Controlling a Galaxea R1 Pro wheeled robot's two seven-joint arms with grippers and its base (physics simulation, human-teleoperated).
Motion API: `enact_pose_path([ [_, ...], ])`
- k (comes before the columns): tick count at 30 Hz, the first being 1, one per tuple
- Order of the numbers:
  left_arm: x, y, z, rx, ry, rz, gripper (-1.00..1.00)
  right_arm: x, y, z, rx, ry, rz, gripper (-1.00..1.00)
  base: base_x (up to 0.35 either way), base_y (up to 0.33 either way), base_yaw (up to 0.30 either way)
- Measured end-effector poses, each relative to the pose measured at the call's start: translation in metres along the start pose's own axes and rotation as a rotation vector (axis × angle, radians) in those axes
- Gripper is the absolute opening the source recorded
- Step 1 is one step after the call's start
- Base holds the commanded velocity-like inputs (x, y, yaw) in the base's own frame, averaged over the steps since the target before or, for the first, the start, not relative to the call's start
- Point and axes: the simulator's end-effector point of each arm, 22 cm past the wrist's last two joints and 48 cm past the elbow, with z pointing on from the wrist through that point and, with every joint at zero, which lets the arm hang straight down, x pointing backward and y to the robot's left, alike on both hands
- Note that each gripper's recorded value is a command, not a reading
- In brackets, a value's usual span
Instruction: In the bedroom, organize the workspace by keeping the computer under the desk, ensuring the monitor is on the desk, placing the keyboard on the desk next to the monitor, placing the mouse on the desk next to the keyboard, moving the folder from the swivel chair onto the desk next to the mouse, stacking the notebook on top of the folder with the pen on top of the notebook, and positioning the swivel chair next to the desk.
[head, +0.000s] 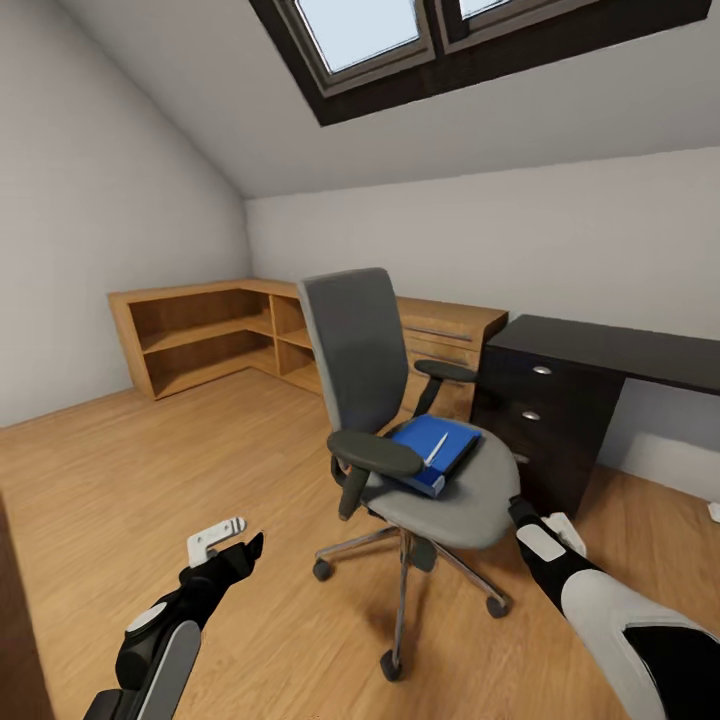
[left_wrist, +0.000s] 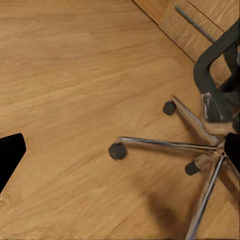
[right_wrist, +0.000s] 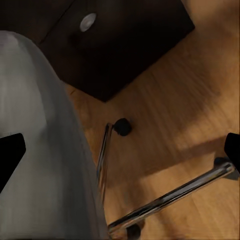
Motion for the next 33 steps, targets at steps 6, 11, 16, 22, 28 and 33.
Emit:
enact_pose_path([
  [6, 0.0009, -0.0015, 0.0003, 0.003, 0.002, 0.002, 1.0, 0.0085, 0.0011, -0.0001, -0.008, 0.033, 0.002, 1.0, -0.282, -0.127, 0.107],
  [11, 0.0005, -0.0014, 0.0, 0.004, 0.001, 0.003, 1.0, 0.0088, 0.0016, -0.0004, -0.009, 0.034, 0.001, 1.0, -0.106, -0.055, 0.008],
  [16, 0.0005, -0.0014, 0.0, 0.004, 0.001, 0.004, 1.0, 0.0092, 0.0019, -0.0006, -0.009, 0.034, -0.001, 1.0, -0.008, -0.004, 0.001],
  [22, 0.0004, -0.0013, 0.0, 0.003, 0.001, 0.004, 1.0, 0.009, 0.002, -0.0006, -0.01, 0.034, -0.001, 1.0, 0.0, 0.0, 0.0],
  [28, 0.0004, -0.0013, 0.0, 0.003, 0.001, 0.004, 1.0, 0.0109, 0.0031, -0.0011, -0.013, 0.036, -0.002, 1.0, 0.0, 0.0, 0.066],
  [33, 0.0009, -0.0022, -0.0002, 0.005, 0.002, 0.004, 1.0, 0.0101, 0.0026, -0.001, -0.01, 0.034, -0.002, 1.0, 0.0, 0.0, 0.249],
])
